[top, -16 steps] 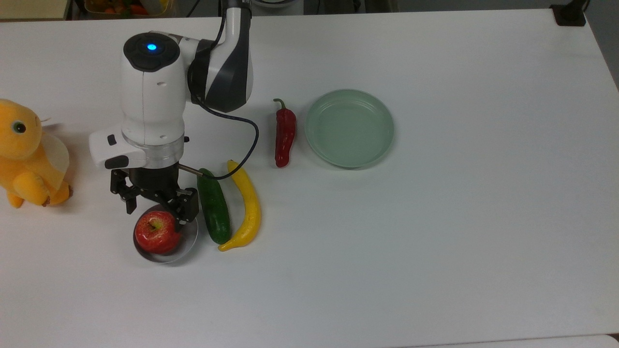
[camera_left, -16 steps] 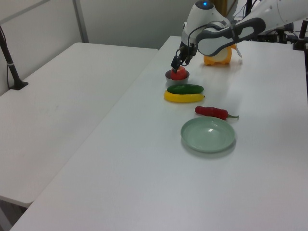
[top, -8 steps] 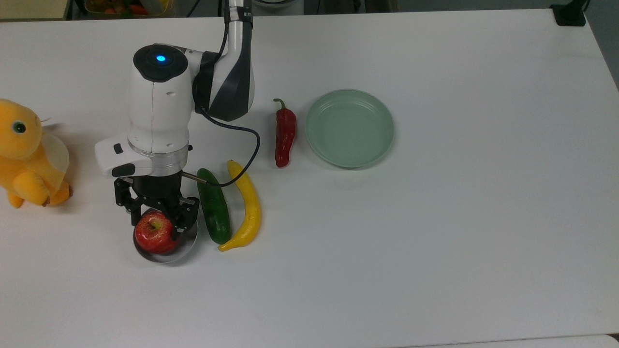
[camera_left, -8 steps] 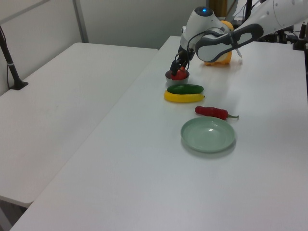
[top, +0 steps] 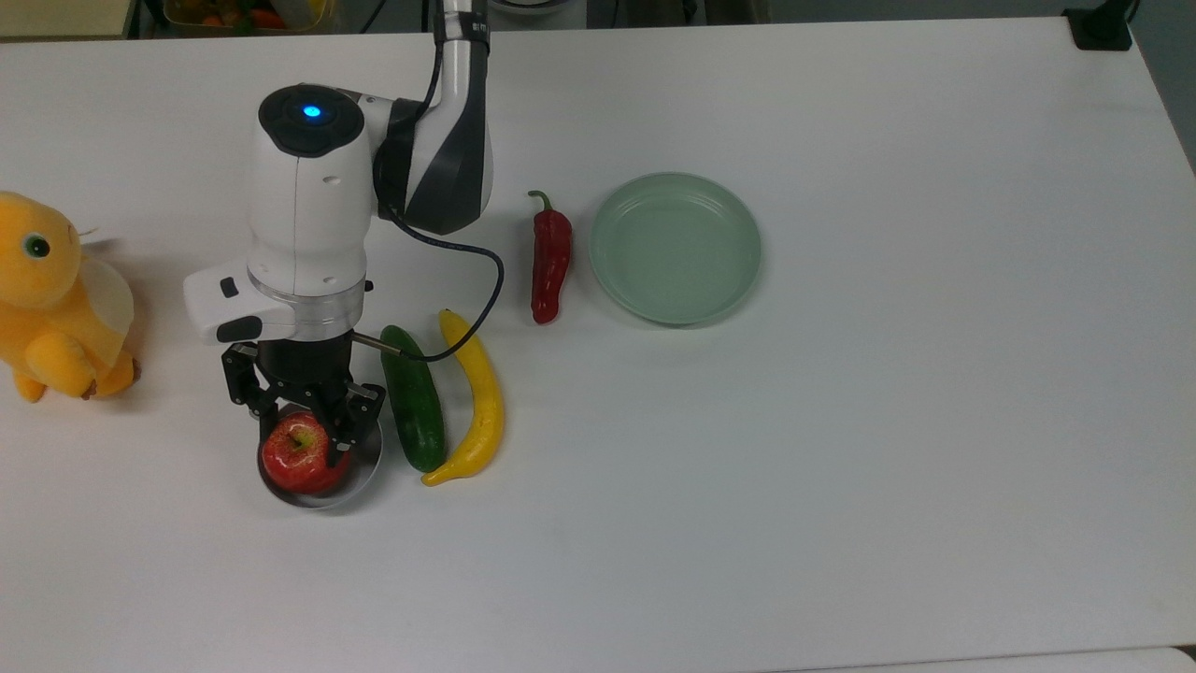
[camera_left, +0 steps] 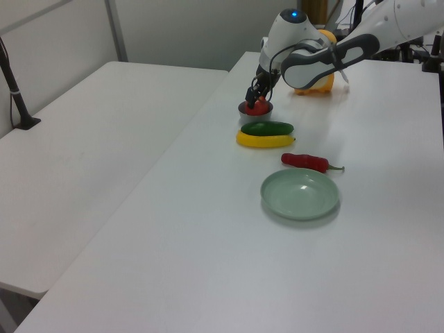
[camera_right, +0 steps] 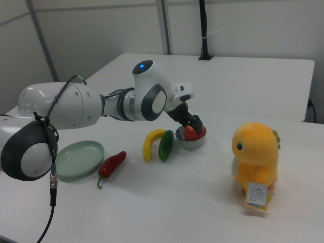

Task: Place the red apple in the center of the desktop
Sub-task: 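Lower the gripper around the red apple and close on it, then lift the red apple out of the bowl and carry it toward the chili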

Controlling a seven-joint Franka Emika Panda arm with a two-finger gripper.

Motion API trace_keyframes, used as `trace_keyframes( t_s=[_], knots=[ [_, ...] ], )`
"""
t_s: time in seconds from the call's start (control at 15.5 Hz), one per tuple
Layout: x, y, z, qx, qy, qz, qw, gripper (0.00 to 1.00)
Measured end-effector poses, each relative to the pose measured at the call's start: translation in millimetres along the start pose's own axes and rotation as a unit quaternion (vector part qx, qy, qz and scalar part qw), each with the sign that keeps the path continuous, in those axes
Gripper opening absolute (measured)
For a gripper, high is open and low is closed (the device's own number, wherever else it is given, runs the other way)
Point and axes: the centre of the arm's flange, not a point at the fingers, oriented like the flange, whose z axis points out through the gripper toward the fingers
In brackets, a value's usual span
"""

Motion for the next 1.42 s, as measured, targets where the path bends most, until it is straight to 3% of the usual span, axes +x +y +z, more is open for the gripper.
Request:
trace_keyframes(
  t_s=[0.32, 0.77, 1.09, 1.42],
  knots=[
    [10, 1, -14, 0.002, 0.014, 0.032, 0.9994, 0.67],
    [40, 17, -105, 0.031, 0.056, 0.088, 0.9940, 0.67],
    [13, 21, -162, 0.025, -0.012, 0.088, 0.9957, 0.67],
    [-41, -14, -188, 0.035, -0.072, 0.039, 0.9960, 0.67]
  ],
)
